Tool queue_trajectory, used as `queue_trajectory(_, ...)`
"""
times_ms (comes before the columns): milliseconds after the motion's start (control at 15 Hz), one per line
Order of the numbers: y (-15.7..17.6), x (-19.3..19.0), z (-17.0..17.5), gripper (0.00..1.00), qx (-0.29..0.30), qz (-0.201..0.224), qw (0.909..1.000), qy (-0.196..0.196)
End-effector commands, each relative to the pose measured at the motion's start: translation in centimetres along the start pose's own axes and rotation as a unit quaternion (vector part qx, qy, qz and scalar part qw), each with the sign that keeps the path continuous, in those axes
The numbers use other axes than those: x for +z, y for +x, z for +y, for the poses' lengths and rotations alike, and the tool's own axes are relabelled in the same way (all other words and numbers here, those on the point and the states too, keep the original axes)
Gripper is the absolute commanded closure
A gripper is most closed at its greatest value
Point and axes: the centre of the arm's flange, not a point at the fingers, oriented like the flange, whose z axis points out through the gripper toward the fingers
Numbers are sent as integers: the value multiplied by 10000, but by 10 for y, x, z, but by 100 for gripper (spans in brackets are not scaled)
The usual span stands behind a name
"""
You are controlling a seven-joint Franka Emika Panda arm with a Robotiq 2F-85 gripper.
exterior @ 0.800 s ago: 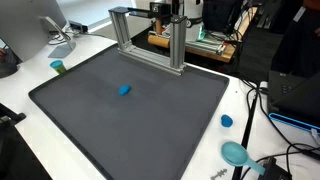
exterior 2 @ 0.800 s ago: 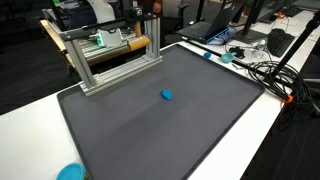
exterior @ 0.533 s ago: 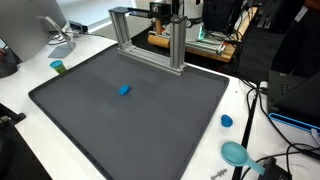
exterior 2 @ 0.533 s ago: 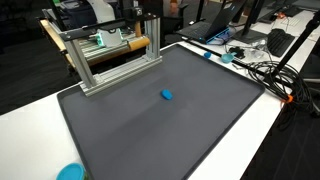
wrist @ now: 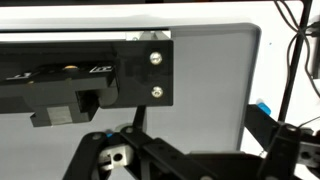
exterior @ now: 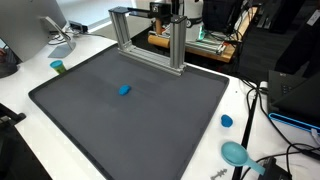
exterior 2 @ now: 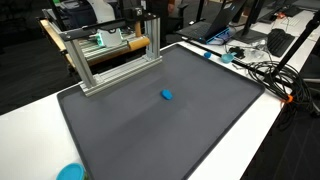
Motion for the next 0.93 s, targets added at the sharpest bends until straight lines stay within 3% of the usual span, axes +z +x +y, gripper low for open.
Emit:
queue_trajectory(0,-27,-32,39,0,-63,601,9981,127)
queue_trajectory(200,-38,-34,67,0,96,764,9970,-119)
queue_trajectory(400,-27,-17,77,0,508,871,9948,-152)
queue_trajectory(467,-27,-30,68,0,294,753,9967,-111)
queue_trajectory(667,-26,-20,76,0,427,777,9960,-119)
queue_trajectory(867,-28,-10,87,0,493,640,9960,-393)
